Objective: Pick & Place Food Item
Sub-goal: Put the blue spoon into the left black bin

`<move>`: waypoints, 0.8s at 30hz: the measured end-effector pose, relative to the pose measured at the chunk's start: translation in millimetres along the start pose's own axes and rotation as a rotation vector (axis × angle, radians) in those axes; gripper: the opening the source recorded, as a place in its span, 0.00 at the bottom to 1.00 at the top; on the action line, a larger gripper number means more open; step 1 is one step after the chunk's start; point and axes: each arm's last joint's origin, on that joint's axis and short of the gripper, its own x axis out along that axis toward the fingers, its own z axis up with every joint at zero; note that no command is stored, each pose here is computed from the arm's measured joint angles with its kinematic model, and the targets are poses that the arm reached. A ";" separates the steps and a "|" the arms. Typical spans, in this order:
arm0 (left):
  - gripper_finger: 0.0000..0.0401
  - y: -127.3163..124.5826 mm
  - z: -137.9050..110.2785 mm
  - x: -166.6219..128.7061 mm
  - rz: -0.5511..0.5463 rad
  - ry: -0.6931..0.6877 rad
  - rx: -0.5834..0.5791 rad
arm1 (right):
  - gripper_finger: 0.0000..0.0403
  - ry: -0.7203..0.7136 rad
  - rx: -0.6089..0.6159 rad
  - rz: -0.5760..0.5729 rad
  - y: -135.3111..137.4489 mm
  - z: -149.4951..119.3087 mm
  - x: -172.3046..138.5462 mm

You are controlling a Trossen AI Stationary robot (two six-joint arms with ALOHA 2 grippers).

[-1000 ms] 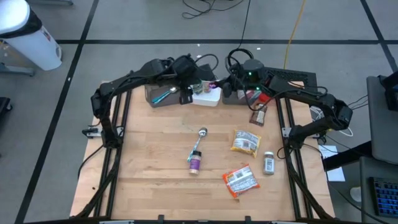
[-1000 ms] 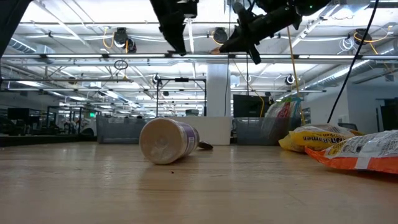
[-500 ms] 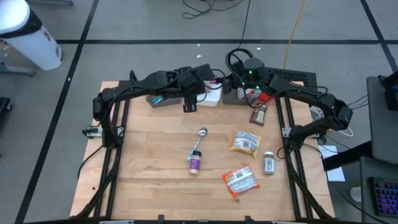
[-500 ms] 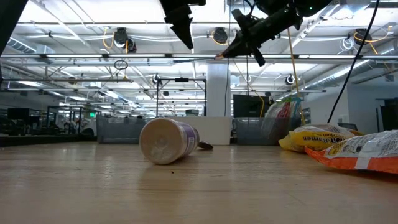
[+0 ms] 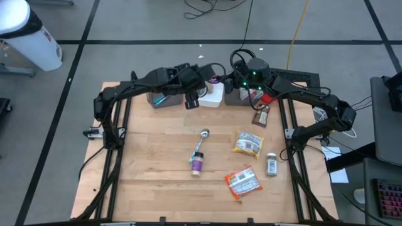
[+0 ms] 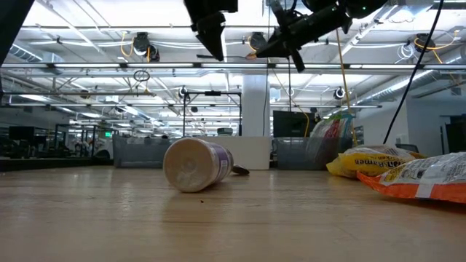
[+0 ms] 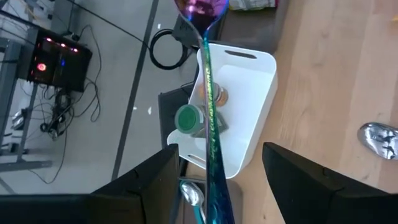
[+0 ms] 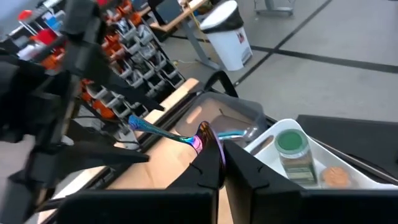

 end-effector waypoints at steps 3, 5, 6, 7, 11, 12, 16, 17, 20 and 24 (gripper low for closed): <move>0.60 3.3 -1.1 1.4 0.005 0.005 -0.008 | 0.00 -0.012 0.010 0.012 2.0 0.7 0.2; 0.60 5.5 -1.8 2.3 0.008 0.008 -0.013 | 0.00 -0.020 0.008 0.017 2.4 1.5 0.2; 0.60 6.1 -2.0 2.5 0.009 0.009 -0.014 | 0.00 -0.021 0.008 0.017 2.4 1.5 0.2; 0.60 6.9 -2.2 2.8 0.010 0.010 -0.016 | 0.00 -0.020 0.008 0.016 2.4 1.4 0.2; 0.60 8.0 -2.6 3.2 0.012 0.012 -0.012 | 0.00 -0.018 0.008 0.015 2.3 1.3 0.2; 0.60 7.9 -2.6 3.3 0.011 0.012 -0.007 | 0.00 -0.019 0.007 0.016 2.3 1.4 0.2; 0.54 7.9 -2.6 3.3 0.012 0.012 -0.006 | 0.00 -0.018 0.005 0.015 2.3 1.3 0.2; 0.51 7.9 -2.5 3.3 0.012 0.011 -0.006 | 0.00 -0.018 0.002 0.015 2.3 1.3 0.2; 0.43 7.9 -2.5 3.3 0.012 0.011 -0.006 | 0.00 -0.018 -0.002 0.015 2.3 1.3 0.2; 0.33 8.0 -2.3 3.3 0.012 0.009 -0.004 | 0.00 -0.018 -0.002 0.016 2.4 1.4 0.2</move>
